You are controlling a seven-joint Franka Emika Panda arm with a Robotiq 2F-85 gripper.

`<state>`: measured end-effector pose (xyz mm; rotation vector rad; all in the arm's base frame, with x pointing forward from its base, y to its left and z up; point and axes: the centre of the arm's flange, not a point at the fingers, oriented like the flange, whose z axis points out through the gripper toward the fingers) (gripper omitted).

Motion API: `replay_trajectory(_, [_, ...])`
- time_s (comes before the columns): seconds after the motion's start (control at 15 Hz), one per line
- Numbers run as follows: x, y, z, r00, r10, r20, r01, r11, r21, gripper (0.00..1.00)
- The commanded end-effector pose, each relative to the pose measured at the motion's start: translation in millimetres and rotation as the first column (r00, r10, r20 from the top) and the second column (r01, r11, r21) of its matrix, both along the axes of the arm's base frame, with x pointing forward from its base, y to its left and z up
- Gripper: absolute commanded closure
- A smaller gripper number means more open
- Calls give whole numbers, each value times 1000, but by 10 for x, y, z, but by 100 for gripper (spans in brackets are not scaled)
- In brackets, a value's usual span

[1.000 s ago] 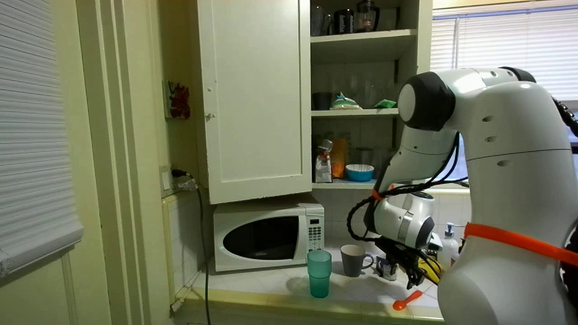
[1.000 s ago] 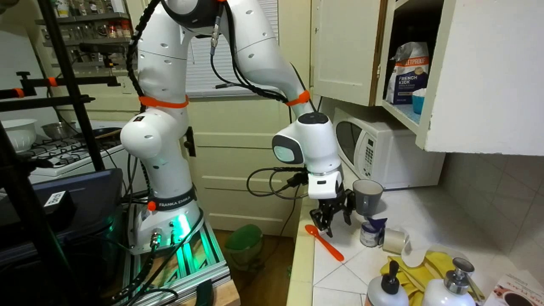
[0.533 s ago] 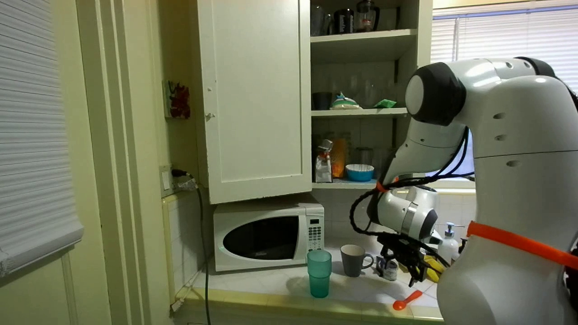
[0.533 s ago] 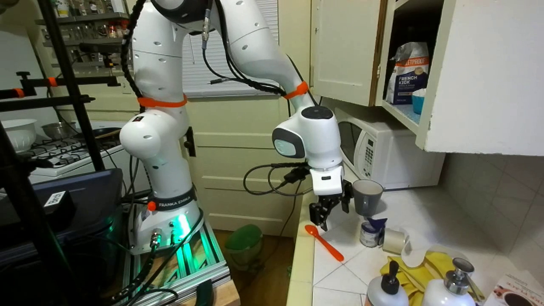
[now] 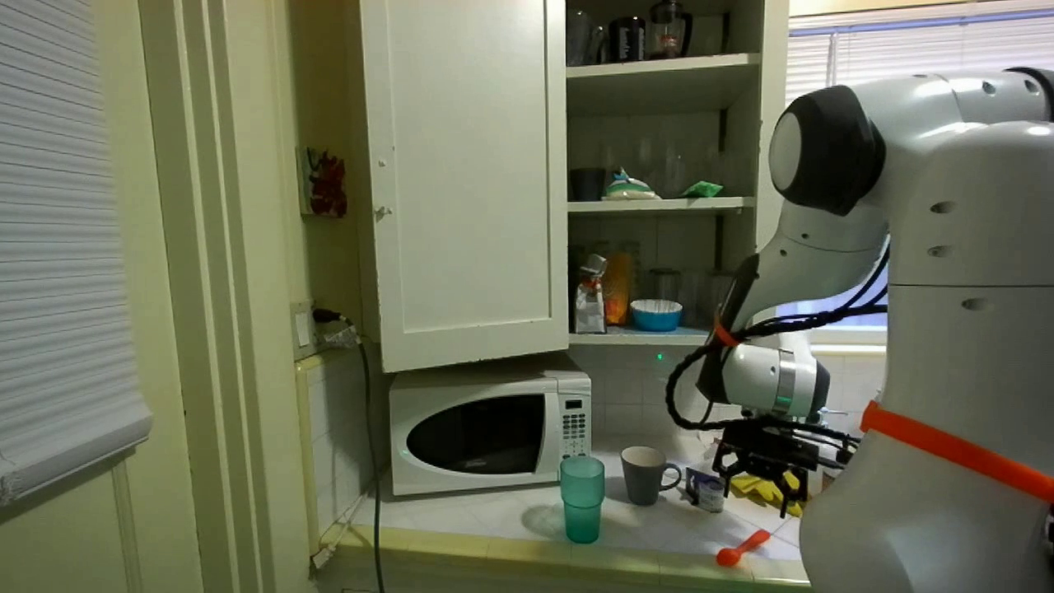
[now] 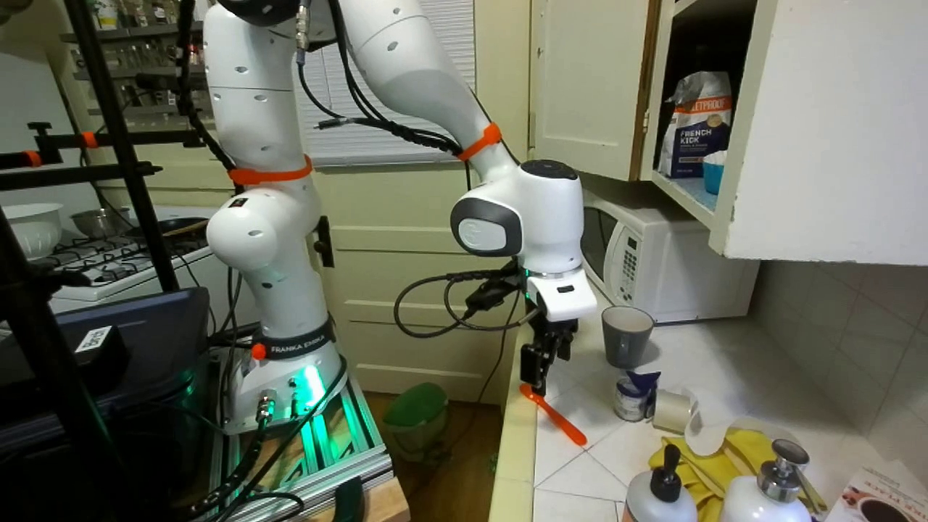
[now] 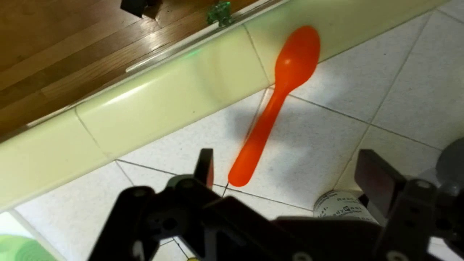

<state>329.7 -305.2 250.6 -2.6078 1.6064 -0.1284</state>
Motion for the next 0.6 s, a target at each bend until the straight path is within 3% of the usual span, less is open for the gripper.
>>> replay_trajectory(0.0, [-167, 91, 234, 988, 148, -43, -150, 987, -50, 0])
replay_trajectory(0.27, [-200, 181, 368, 956, 290, -37, -293, 952, -92, 0])
replay_trajectory(0.53, [-172, 261, 532, 943, 331, 12, -329, 939, -99, 0])
